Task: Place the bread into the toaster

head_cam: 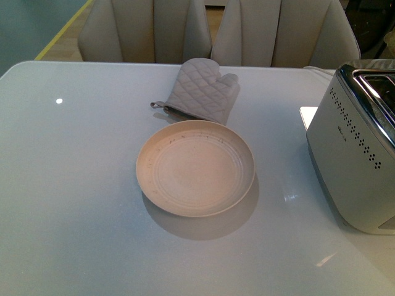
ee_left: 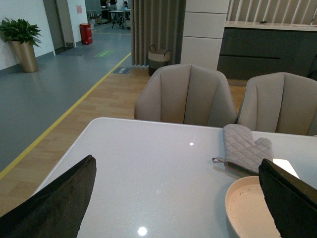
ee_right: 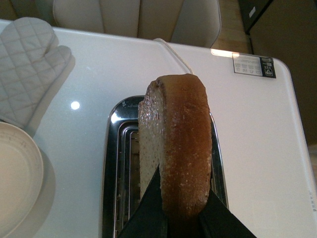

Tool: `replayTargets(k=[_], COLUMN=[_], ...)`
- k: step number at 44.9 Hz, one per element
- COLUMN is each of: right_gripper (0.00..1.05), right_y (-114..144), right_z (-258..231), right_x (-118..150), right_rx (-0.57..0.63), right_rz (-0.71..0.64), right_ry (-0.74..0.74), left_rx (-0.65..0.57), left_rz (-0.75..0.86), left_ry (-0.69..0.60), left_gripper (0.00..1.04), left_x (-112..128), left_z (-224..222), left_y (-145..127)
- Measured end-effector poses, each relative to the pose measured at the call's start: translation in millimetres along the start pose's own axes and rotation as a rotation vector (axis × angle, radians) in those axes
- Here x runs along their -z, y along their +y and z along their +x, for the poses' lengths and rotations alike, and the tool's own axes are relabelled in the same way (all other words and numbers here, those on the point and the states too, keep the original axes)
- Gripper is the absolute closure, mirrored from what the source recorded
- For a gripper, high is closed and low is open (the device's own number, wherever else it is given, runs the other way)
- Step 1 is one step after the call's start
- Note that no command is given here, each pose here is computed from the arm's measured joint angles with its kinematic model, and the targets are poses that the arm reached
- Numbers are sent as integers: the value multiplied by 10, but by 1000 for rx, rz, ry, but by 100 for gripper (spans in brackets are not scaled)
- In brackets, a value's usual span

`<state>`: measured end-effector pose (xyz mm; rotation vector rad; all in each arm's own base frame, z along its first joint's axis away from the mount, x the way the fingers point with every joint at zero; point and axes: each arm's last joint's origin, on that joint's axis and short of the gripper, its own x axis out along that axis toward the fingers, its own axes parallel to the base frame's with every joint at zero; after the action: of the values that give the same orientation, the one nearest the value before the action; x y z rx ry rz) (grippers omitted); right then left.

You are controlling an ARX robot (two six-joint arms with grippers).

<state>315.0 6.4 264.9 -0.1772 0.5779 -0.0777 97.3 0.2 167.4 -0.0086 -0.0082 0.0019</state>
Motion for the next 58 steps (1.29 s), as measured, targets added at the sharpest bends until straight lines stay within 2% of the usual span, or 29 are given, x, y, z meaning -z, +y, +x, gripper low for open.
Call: replayTargets(k=[38, 58], right_gripper=[101, 101], right_y=[76, 130], right_z=[243, 453], right_x=[260, 552], right_rx=[5, -5], right_rz=[-11, -23], right_ry=[99, 201], left_rx=[0, 0], left_rz=[0, 0], left_ry=[0, 0], left_gripper=[7, 7], left_x=[0, 0], left_z=[0, 0], left_y=[0, 0])
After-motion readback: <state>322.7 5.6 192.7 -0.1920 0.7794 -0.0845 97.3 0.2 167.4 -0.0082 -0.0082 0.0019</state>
